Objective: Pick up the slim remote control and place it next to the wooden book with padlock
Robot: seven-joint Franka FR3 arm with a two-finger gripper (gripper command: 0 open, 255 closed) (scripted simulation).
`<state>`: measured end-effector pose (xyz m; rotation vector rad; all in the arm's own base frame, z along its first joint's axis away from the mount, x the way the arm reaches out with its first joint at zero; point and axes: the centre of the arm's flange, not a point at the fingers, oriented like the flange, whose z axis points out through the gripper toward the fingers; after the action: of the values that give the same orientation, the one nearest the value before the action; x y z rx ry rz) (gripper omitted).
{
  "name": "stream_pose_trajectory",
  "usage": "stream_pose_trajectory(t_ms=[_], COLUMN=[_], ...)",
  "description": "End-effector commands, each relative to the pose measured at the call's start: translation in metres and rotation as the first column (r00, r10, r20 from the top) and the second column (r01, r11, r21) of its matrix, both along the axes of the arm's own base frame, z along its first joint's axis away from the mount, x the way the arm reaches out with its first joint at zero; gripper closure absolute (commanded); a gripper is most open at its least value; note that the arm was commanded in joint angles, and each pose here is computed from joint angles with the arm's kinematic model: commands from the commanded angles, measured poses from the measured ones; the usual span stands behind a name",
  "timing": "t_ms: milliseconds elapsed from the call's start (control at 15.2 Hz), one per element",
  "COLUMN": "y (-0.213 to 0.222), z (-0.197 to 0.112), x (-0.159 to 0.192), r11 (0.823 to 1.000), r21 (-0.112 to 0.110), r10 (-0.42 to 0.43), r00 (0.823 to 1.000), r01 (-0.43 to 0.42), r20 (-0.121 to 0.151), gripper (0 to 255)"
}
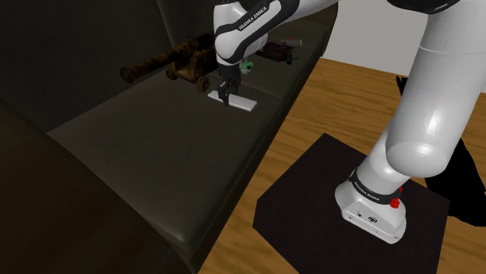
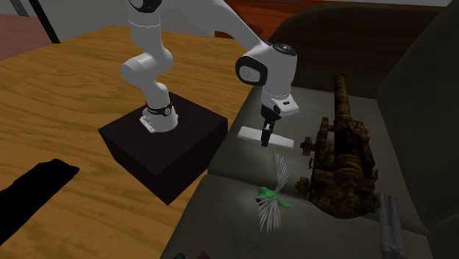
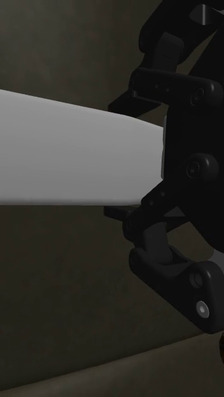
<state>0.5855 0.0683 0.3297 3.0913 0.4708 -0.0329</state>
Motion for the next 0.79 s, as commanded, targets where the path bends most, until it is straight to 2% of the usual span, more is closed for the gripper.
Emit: stream_pose_trajectory(t_ms=[0, 726], y=[0.000, 0.000], z=[0.008, 0.066], x=[0.000, 0.000], r11=[1.000, 1.000], r21=[0.000, 0.000], r10=[0.000, 0.000], r00=[1.000, 1.000], r01=[0.000, 0.000], r20=[0.000, 0.000], gripper=[255, 255])
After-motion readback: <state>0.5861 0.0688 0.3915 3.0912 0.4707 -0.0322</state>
